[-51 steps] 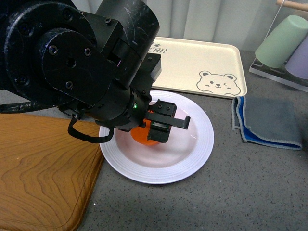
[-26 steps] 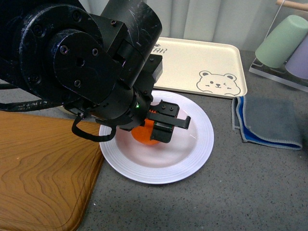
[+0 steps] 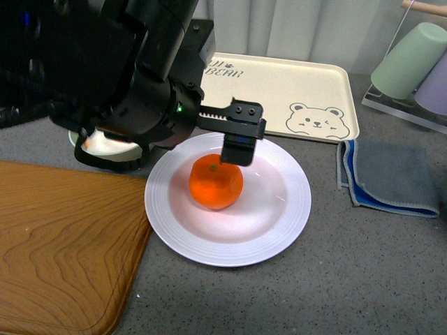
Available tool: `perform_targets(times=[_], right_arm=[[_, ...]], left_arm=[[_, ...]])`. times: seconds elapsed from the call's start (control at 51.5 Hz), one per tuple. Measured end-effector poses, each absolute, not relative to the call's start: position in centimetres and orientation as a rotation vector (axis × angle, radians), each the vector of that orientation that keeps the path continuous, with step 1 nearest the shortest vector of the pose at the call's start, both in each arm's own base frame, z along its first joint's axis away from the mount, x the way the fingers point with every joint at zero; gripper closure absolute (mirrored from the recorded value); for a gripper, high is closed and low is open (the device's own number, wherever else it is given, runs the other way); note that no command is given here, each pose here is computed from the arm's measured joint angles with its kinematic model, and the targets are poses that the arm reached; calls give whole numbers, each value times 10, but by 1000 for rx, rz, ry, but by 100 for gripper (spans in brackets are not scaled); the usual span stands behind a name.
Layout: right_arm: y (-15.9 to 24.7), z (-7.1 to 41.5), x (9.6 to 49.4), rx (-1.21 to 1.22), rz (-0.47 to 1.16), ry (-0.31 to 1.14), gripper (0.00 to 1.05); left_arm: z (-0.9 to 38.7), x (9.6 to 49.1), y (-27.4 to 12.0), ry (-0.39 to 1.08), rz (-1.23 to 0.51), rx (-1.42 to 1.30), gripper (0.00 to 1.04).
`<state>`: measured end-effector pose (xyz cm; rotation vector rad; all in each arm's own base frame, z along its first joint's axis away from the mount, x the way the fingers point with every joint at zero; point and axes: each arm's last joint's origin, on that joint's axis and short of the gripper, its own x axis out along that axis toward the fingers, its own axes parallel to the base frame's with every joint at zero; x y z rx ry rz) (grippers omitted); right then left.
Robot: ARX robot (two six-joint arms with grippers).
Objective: Place orange and plate with both arms
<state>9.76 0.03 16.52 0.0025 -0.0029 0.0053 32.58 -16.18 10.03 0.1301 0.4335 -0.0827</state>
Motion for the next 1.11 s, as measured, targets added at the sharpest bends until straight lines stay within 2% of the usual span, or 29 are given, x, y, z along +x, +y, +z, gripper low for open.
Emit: perform_targets(times=[0.058, 0.117, 0.194, 0.369, 0.447, 0.719, 1.107], right_arm=[[0, 165, 98, 3, 3, -3, 9], [0, 165, 98, 3, 2, -3, 9], [0, 165, 98, 2, 2, -3, 9], [0, 165, 98, 2, 5, -3, 9], [0, 165, 98, 2, 4, -3, 9], [0, 165, 98, 2, 4, -3, 9], [0, 165, 98, 2, 4, -3, 9]], left_arm=[[96, 310, -144, 300, -47, 92, 33], [113, 291, -116, 114, -19, 19, 47], [135, 276, -97, 1, -6, -23, 60], [139, 240, -63, 14, -4, -13, 90], [141, 226, -52, 22, -3, -9, 101], [150, 189, -26, 21, -3, -5, 101], [162, 157, -11, 16, -6, -7, 101]])
